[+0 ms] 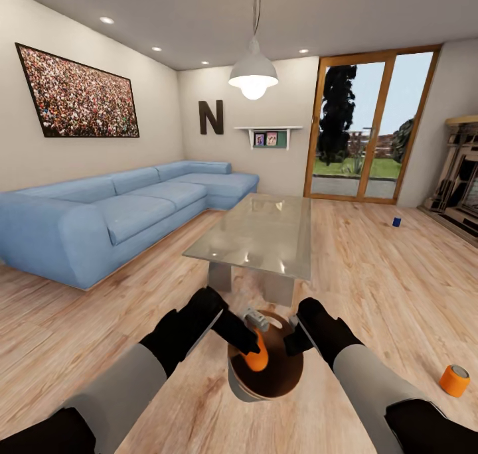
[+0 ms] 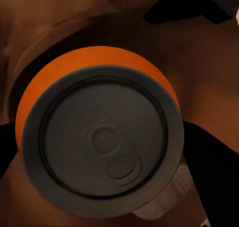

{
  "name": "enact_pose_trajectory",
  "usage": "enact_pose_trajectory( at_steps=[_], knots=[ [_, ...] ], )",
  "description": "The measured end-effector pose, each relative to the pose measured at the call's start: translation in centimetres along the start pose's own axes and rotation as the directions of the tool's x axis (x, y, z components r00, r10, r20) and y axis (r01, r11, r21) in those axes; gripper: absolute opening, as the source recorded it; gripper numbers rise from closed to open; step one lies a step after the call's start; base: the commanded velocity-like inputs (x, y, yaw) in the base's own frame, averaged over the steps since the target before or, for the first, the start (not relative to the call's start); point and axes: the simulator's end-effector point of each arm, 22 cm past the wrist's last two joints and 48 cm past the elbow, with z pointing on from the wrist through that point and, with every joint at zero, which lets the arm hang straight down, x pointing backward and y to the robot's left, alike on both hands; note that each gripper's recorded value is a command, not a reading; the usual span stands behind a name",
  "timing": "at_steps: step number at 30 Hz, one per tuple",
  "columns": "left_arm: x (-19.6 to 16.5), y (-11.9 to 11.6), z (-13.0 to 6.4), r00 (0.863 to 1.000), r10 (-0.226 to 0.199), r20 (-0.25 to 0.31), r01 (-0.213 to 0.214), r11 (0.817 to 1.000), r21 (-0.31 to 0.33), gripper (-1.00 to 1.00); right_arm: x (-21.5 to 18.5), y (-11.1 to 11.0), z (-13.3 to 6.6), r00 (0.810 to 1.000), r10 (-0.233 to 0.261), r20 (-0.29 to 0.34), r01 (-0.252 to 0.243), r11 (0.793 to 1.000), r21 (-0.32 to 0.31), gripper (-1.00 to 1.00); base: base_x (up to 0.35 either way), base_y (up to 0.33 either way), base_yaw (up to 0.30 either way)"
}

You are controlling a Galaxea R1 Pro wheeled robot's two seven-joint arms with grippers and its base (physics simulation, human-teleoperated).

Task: Put the three can of soda from the living room inside the tash can in the kitchen.

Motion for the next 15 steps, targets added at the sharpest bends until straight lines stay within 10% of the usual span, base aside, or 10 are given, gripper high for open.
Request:
enact_pose_trajectory(
  at_steps=[15],
  knots=[
    [1.1, -0.1, 1.4, 0.999, -0.039, -0.035, 0.039, 0.999, -0.002, -1.0, -0.2, 0.7, 0.0, 1.0, -0.025, 0.0, 0.025, 1.0, 0.016, -1.0, 0.0, 0.0, 0.0]
  ],
)
